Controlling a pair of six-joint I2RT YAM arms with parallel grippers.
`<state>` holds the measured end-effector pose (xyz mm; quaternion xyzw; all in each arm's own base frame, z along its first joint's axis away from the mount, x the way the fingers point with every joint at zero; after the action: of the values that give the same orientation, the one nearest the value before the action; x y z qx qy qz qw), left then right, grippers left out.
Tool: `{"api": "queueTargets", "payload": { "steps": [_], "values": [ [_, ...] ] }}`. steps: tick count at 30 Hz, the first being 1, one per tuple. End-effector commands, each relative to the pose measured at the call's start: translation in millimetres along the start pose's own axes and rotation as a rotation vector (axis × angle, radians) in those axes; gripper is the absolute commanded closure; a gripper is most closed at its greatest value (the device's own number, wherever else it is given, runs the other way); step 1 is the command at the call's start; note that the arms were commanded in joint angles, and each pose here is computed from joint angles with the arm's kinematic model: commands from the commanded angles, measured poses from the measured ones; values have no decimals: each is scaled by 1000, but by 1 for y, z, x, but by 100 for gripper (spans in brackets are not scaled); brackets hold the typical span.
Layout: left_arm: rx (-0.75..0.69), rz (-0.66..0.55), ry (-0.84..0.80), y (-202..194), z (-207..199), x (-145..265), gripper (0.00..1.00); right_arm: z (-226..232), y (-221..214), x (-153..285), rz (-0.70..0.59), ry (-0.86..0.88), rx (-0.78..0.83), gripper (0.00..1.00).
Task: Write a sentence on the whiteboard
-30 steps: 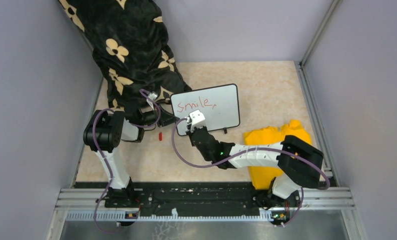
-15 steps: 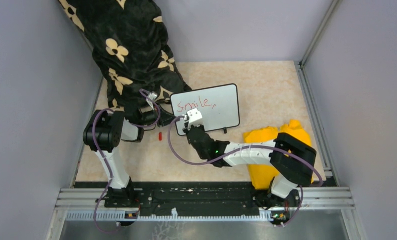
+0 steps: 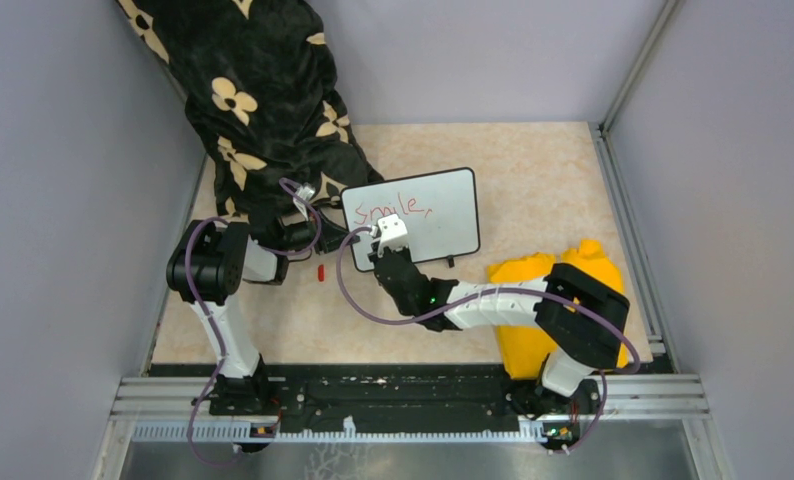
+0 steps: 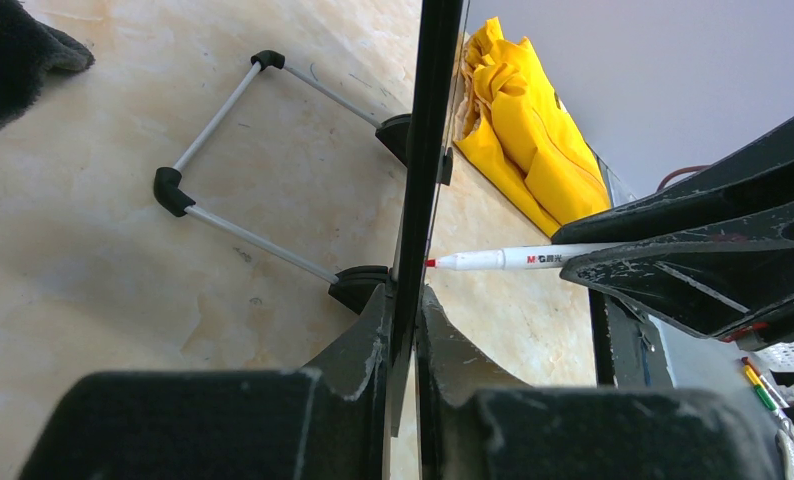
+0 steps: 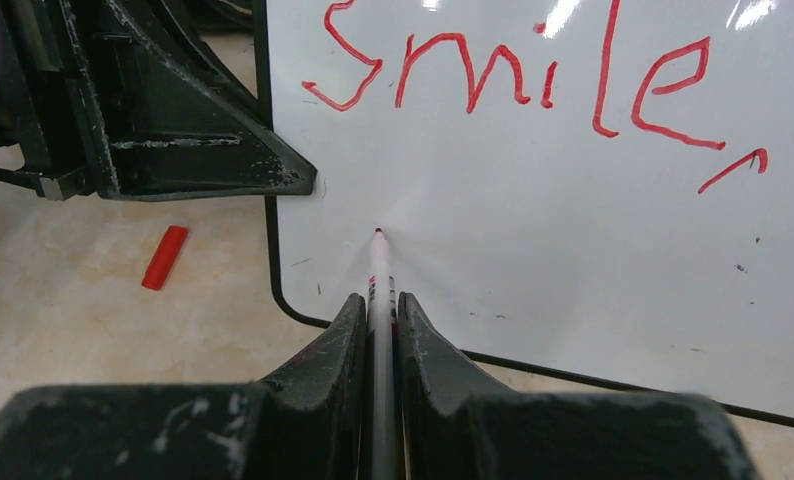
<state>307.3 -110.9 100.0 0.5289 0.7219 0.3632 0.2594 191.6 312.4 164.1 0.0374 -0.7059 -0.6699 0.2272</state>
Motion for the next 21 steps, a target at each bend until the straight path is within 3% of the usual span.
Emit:
{"api": "queueTargets", "payload": {
  "steps": [1, 21],
  "values": [
    [68, 29, 27, -12, 5, -1, 100, 4, 13, -10, -28, -14, -48, 100],
    [68, 29, 29, -12, 5, -1, 100, 5, -4, -14, 46, 15, -8, 100]
  ]
}}
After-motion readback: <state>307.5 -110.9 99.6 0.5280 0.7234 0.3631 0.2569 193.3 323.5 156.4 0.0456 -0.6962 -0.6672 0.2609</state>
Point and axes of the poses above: each gripper's point midway between its finger pads, its own x axis back along the fingers, its own z axis along the line the jaws close on, y = z × x, the point moved 10 cm from there along x, back along the fingers
